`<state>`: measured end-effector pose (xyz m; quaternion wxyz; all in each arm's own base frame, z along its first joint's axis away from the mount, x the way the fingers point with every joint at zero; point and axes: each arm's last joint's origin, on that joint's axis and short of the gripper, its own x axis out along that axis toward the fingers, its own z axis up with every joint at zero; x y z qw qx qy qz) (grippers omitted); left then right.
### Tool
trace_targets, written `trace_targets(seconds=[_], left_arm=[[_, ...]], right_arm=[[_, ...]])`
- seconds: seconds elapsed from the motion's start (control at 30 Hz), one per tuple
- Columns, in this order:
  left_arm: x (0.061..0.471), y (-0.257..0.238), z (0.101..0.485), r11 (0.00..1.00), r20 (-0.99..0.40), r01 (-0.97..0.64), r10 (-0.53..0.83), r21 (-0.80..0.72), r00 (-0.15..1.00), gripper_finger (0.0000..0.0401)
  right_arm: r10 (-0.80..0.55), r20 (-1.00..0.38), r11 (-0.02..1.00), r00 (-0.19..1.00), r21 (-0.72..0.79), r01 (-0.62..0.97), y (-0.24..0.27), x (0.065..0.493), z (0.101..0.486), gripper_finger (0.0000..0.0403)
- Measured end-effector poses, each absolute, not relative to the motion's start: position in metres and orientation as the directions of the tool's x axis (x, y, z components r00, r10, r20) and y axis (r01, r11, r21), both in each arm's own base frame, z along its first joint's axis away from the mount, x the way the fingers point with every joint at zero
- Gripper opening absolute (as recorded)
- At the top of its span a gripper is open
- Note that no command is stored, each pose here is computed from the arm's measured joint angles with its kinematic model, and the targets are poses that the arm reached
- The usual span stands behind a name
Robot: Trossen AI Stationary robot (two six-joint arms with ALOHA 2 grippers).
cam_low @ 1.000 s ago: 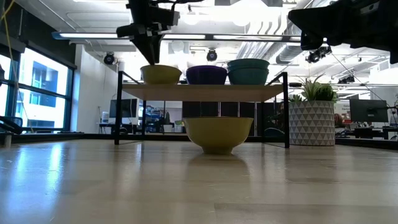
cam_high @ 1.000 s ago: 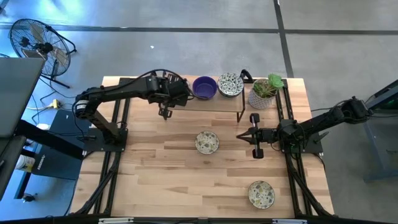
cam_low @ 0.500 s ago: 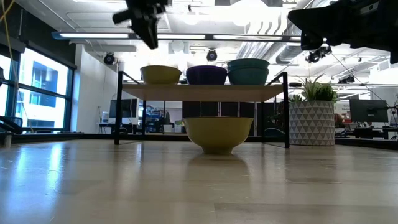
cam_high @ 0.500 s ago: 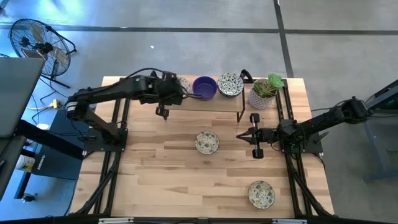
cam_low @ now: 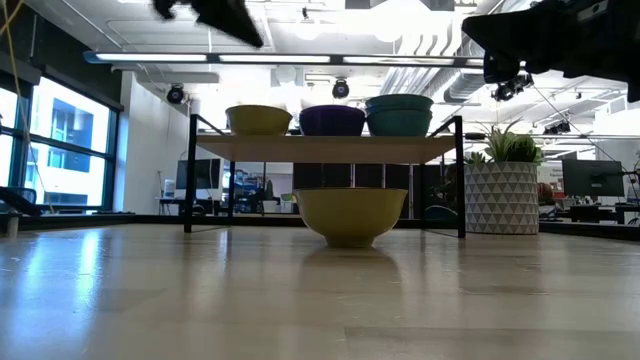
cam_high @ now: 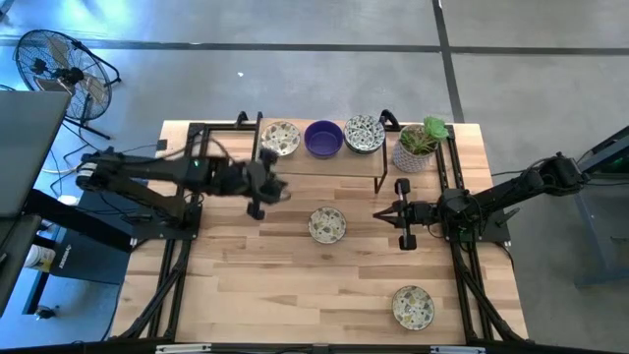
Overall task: Pick & Place Mini bowls
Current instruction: Stack the bottom yellow patterned bowl on top of the yellow patterned bowl on the shelf
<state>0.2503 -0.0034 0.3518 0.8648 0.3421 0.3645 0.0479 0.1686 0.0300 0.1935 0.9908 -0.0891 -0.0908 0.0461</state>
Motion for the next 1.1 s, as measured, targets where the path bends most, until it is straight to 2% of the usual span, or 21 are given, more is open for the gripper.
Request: trace_targets(seconds=[0.13,0.2,0.37,0.53,0.8,1.1], left_arm=[[0.254,-0.016,0.309,0.767,-0.496,0.188,0.188,0.613,0.848,0.0001],[0.252,-0.02,0.286,0.77,-0.448,0.198,0.126,0.607,0.885,0.0001],[0.248,-0.03,0.247,0.782,-0.283,0.169,0.011,0.6,0.959,0.0],[0.238,-0.034,0.224,0.774,-0.216,0.15,-0.018,0.615,0.976,0.0],[0.217,-0.031,0.202,0.789,-0.07,0.059,-0.02,0.612,0.997,0.0],[0.212,-0.03,0.194,0.791,-0.069,0.067,-0.031,0.609,0.997,0.0]], right_arm=[[0.09,0.158,0.984,0.983,-0.164,-0.063,0.031,0.173,0.198,0.0],[0.064,0.104,0.988,0.993,-0.147,-0.048,0.033,0.178,0.202,0.0],[-0.003,-0.217,0.998,0.976,-0.061,-0.01,0.046,0.192,0.208,0.0],[-0.057,-0.502,0.993,0.863,0.063,0.101,0.066,0.193,0.217,0.0],[-0.056,-0.691,0.956,0.72,0.172,0.239,0.107,0.191,0.222,0.0003],[0.002,-0.918,0.882,0.398,0.189,0.432,0.154,0.196,0.23,0.0071]])
